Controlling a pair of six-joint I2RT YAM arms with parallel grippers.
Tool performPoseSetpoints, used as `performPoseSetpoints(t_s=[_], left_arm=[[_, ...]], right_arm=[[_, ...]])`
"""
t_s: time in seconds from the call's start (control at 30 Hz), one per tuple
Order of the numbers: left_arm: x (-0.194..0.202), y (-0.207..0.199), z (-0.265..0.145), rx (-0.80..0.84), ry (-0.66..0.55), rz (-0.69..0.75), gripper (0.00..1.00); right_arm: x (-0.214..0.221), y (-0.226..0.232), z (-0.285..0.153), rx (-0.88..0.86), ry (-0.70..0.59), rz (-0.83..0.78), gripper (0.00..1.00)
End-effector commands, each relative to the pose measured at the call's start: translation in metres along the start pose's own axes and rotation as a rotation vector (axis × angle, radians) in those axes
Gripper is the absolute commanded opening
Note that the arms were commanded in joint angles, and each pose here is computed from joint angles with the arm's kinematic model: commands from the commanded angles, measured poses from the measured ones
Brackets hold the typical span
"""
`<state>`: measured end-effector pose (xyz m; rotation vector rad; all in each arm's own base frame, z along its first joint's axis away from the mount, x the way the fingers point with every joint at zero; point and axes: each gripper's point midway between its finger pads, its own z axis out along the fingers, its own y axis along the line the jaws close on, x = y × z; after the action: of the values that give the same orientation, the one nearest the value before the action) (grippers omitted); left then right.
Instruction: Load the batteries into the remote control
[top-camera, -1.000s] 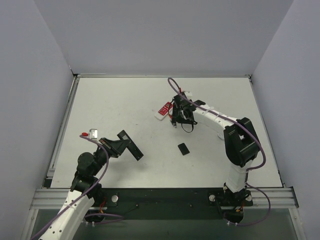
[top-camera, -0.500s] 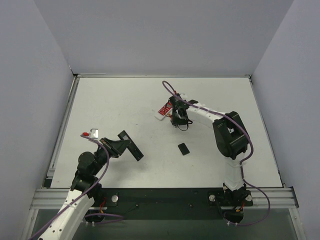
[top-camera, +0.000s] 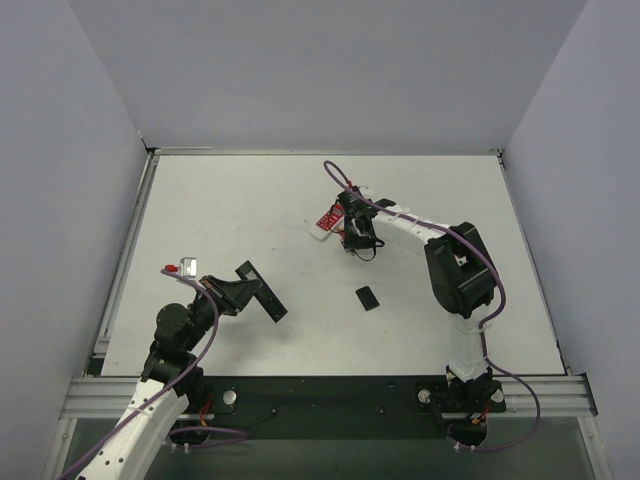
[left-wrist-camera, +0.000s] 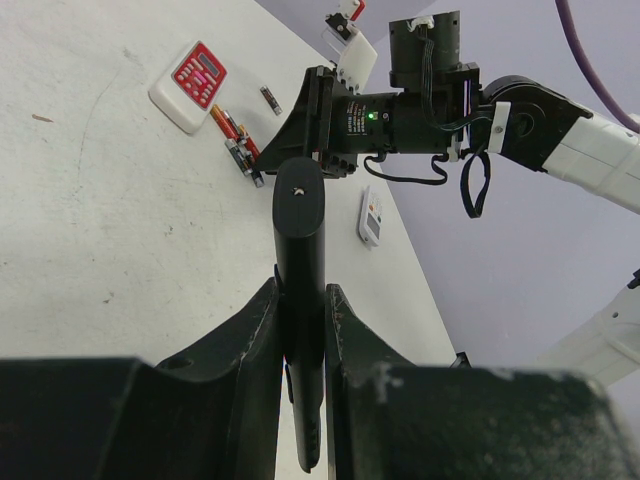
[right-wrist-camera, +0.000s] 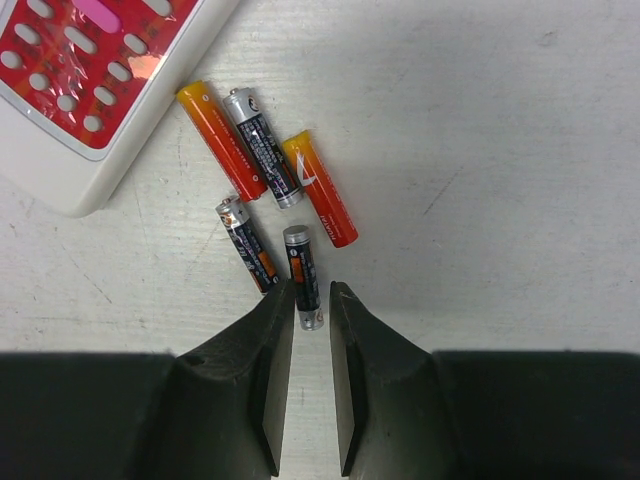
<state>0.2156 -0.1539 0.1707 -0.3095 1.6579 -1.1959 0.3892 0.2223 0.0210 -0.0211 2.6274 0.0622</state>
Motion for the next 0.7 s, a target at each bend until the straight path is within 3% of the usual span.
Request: performPoseSetpoints(t_s=[0.0, 0.67], left_arm=[[-0.016, -0.026, 0.0, 0.078, -0.04, 0.023, 0.0], [-0.019, -0.028, 0.001, 0.077, -0.049, 0.005, 0.0]], right_arm=[[0.008, -0.006, 0.005, 0.023, 0.037, -0.016, 0.17], [0.025, -0.014, 0.008, 0.062, 0.067, -0.052, 0.13]])
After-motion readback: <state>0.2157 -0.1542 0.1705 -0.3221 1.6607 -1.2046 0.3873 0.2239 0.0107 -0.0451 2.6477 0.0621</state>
